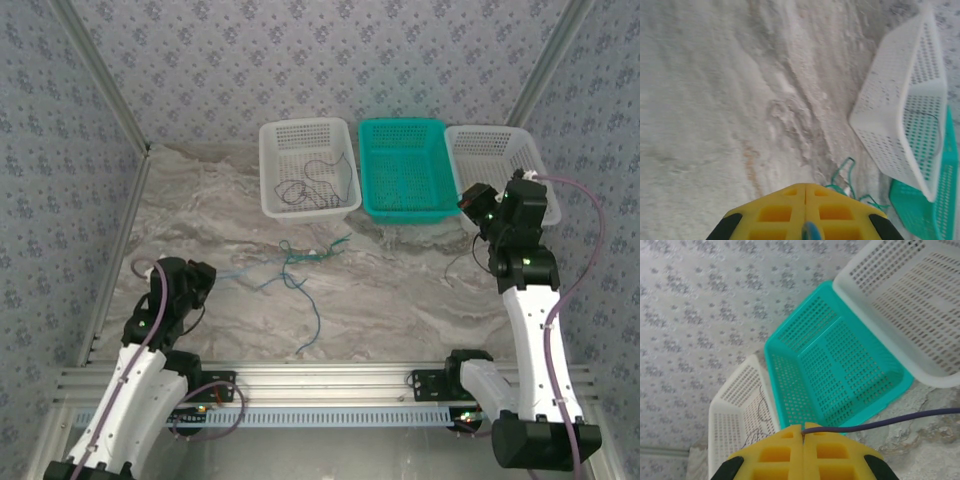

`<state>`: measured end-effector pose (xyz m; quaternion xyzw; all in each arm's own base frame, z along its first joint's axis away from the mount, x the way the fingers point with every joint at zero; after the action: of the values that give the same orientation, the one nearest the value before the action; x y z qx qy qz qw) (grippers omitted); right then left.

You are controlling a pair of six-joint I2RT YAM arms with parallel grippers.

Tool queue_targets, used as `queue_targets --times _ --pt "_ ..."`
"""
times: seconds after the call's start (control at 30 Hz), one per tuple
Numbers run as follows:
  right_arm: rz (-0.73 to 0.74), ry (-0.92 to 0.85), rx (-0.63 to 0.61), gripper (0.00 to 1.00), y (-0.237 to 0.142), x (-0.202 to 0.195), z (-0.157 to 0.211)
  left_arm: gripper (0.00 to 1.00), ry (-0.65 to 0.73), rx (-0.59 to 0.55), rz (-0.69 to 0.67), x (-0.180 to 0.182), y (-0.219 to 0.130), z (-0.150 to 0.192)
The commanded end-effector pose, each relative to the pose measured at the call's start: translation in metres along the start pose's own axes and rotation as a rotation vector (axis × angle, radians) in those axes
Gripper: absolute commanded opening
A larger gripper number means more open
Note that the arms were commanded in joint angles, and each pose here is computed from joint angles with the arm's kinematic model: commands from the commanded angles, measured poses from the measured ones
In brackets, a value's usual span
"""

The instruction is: Untangle the cables

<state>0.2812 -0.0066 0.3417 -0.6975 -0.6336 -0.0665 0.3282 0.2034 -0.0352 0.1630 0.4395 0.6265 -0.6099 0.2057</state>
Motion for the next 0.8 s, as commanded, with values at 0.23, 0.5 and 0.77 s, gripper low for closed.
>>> queue_targets --times 0.23,0.5,0.77 --pt "-0.248 0.006 -0.120 0.00 -0.035 0.057 -0.057 0.00 0.083 -0.094 -0.113 0.021 -0.012 -0.025" --pt "-0.631 -0.097 -0.226 0.00 -0.070 0.178 -0.133 0.00 0.221 0.103 0.104 -0.023 0.004 -0.003" --pt "-0.929 -0.127 -0.348 0.00 -0.065 0.289 -0.195 0.00 0.392 0.189 0.111 -0.035 0.008 0.022"
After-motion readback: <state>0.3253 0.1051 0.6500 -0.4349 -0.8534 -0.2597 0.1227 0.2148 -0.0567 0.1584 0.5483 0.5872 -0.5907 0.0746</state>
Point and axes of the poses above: each hand's point on the last joint's axis, 136 mm out from that joint toward the fingers, its own y axis out along the fingers, its own x axis along the line the jaws close on, z = x × y, the point moved 4 cm from there along -y, back along the fingers, and after that the axes turned 12 degrees about -y, right-handed, at the moved point
